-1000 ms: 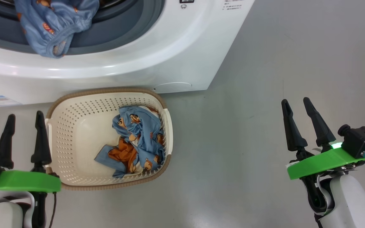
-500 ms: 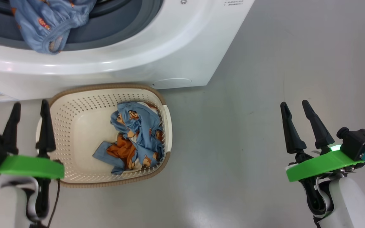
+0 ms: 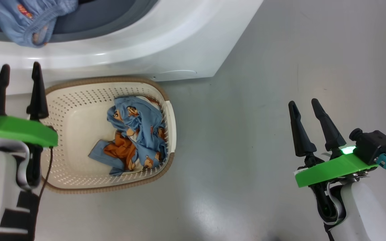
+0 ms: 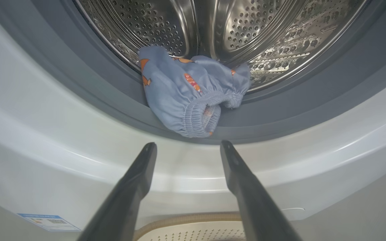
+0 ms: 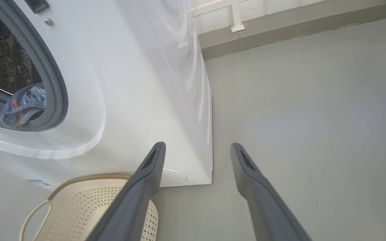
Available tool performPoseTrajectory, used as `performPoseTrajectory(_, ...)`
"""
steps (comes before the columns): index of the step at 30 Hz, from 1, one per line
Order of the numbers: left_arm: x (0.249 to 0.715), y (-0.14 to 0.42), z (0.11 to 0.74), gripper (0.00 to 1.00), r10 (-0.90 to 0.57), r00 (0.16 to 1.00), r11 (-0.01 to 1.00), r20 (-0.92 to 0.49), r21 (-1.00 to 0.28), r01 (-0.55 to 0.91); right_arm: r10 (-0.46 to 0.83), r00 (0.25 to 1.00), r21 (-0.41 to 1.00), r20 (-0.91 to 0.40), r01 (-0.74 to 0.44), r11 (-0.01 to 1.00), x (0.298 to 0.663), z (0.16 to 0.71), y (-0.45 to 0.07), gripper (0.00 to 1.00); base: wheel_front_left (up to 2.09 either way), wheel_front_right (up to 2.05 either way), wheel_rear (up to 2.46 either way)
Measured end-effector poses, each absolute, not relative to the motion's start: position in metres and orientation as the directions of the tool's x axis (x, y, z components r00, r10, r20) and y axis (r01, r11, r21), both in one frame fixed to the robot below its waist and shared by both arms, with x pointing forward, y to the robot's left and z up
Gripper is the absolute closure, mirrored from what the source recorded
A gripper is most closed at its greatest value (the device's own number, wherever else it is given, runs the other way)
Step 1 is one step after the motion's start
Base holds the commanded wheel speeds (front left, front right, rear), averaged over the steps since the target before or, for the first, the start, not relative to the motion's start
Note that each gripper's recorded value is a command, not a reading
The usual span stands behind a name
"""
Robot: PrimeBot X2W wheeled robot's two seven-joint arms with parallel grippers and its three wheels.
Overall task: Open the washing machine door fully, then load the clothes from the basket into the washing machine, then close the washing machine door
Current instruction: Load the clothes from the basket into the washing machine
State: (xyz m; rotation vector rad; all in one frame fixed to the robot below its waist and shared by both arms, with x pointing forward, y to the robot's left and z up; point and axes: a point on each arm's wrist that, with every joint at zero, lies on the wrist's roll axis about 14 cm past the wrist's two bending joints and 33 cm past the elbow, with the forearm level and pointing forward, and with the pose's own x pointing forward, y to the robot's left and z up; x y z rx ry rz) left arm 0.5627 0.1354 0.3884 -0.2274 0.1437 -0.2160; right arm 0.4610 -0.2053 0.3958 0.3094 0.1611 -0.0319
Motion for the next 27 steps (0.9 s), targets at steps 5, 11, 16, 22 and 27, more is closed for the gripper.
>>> performPoseTrajectory(5, 0.575, 0.128, 0.379, 0.0, -0.238, 0.961, 0.948, -0.138, -0.247, 0.2, -0.013, 0.984, 0.297, -0.177, 0.066, 0.953, 0.46, 0.39, -0.207, 0.0, 0.0, 0.0, 0.0)
performPoseTrajectory(11, 0.595, 0.126, 0.372, 0.0, -0.228, 0.961, 0.948, -0.156, -0.26, 0.183, -0.019, 0.984, 0.292, -0.175, 0.071, 0.954, 0.465, 0.388, -0.21, 0.0, 0.0, 0.0, 0.0)
performPoseTrajectory(16, 0.606, 0.129, 0.369, 0.0, -0.206, 0.965, 0.95, -0.163, -0.268, 0.158, -0.026, 0.983, 0.29, -0.182, 0.079, 0.954, 0.464, 0.386, -0.212, 0.0, 0.0, 0.0, 0.0)
performPoseTrajectory(22, 0.612, 0.128, 0.364, 0.27, -0.203, 0.963, 0.951, -0.18, -0.271, 0.149, -0.03, 0.984, 0.287, -0.175, 0.08, 0.954, 0.467, 0.388, -0.214, 0.0, 0.0, 0.0, 0.0)
performPoseTrajectory(27, 0.614, 0.127, 0.362, 1.0, -0.203, 0.961, 0.951, -0.186, -0.272, 0.148, -0.032, 0.984, 0.289, -0.177, 0.082, 0.954, 0.466, 0.387, -0.214, 0.0, 0.0, 0.0, 0.0)
